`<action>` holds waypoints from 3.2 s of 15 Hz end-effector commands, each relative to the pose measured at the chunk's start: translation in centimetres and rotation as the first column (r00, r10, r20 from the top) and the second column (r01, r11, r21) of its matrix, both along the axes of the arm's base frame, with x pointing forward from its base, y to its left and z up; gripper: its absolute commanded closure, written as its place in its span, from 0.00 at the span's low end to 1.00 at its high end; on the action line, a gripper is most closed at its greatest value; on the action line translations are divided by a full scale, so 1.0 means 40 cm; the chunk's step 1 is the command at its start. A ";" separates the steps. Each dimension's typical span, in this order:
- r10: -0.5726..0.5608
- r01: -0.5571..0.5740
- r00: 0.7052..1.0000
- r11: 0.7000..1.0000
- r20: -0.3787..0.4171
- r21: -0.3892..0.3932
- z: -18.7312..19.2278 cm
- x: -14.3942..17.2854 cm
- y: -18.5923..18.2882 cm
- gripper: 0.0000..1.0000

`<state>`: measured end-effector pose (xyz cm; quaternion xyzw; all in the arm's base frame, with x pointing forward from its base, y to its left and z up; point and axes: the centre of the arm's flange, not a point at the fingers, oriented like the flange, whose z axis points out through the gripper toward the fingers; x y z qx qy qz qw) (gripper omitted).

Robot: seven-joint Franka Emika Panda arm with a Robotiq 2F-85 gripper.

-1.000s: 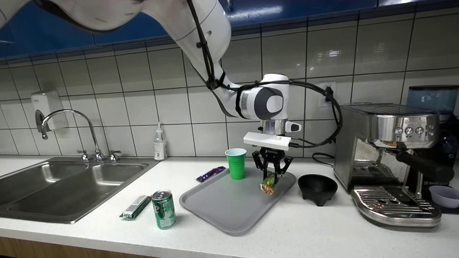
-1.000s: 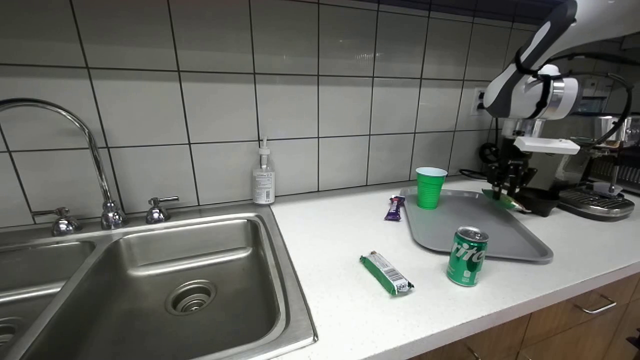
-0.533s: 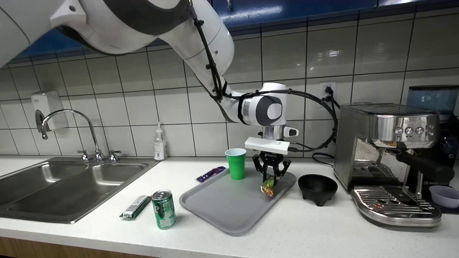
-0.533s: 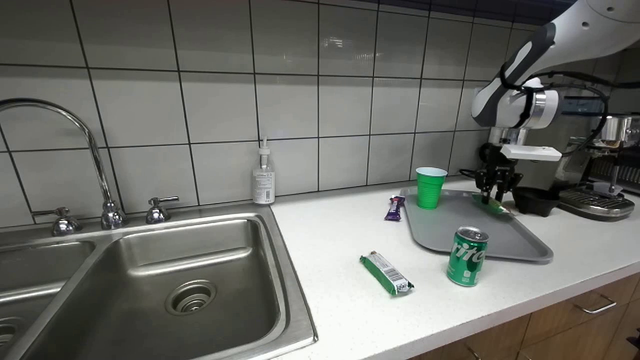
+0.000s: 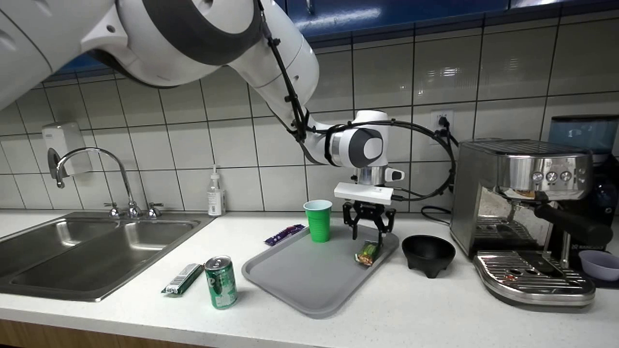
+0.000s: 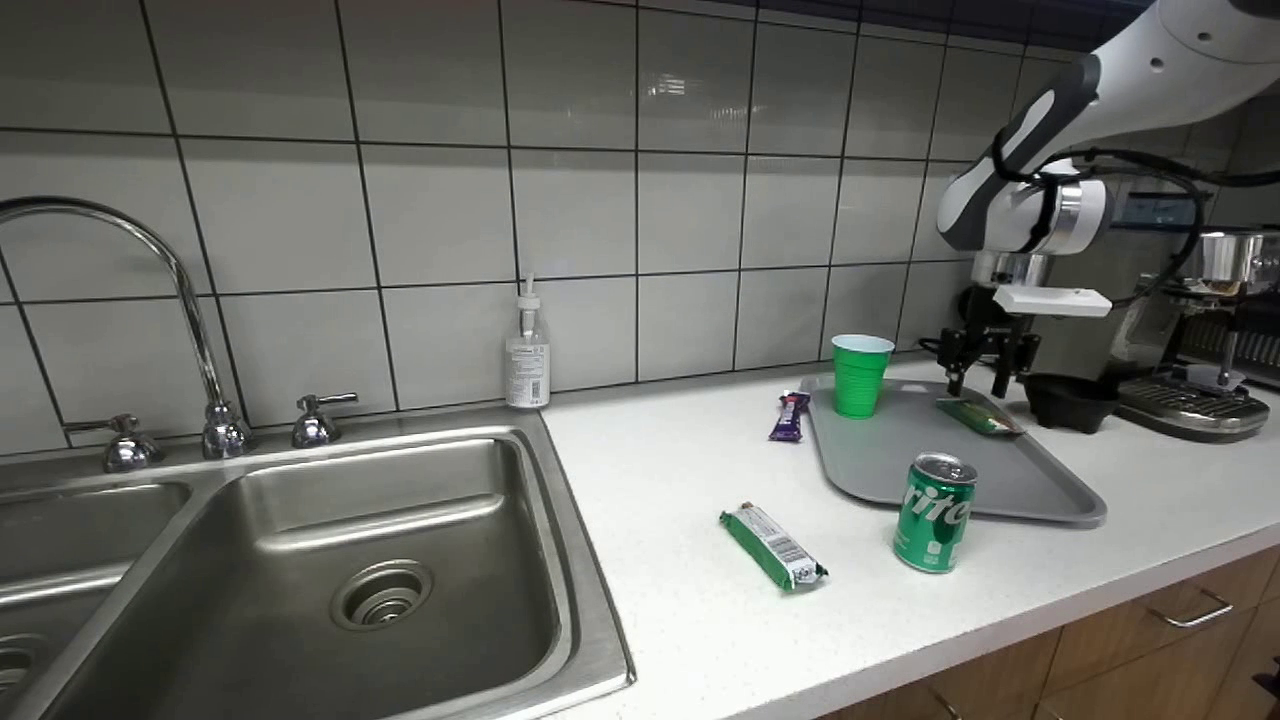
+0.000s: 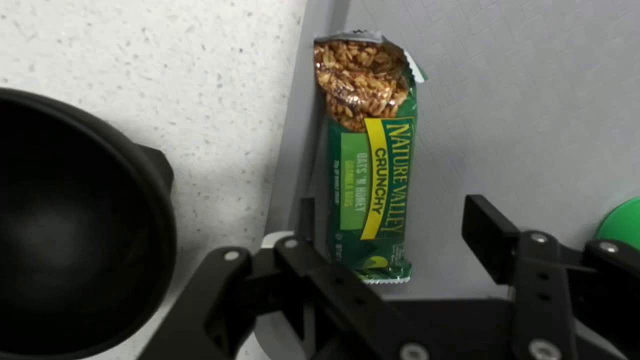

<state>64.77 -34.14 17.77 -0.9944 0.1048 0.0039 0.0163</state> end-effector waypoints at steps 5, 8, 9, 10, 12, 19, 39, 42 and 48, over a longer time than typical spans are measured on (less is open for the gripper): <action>0.016 -0.016 1.000 1.000 0.016 0.021 0.103 0.013 -0.016 0.00; 0.021 -0.021 1.000 1.000 0.014 0.020 0.139 0.006 -0.018 0.00; 0.026 -0.026 1.000 0.999 0.012 0.025 0.155 0.000 -0.018 0.00; 0.029 -0.029 1.000 0.999 0.011 0.029 0.169 -0.005 -0.017 0.00; 0.040 -0.040 0.999 0.999 0.013 0.033 0.204 -0.023 -0.016 0.00; 0.087 -0.088 0.996 0.995 0.015 0.042 0.302 -0.084 0.000 0.00; 0.197 -0.194 0.980 0.977 -0.022 0.084 0.357 -0.202 0.084 0.00; 0.233 -0.230 0.972 0.969 -0.023 0.084 0.360 -0.212 0.112 0.00; 0.342 -0.335 0.938 0.936 -0.052 0.106 0.333 -0.232 0.219 0.00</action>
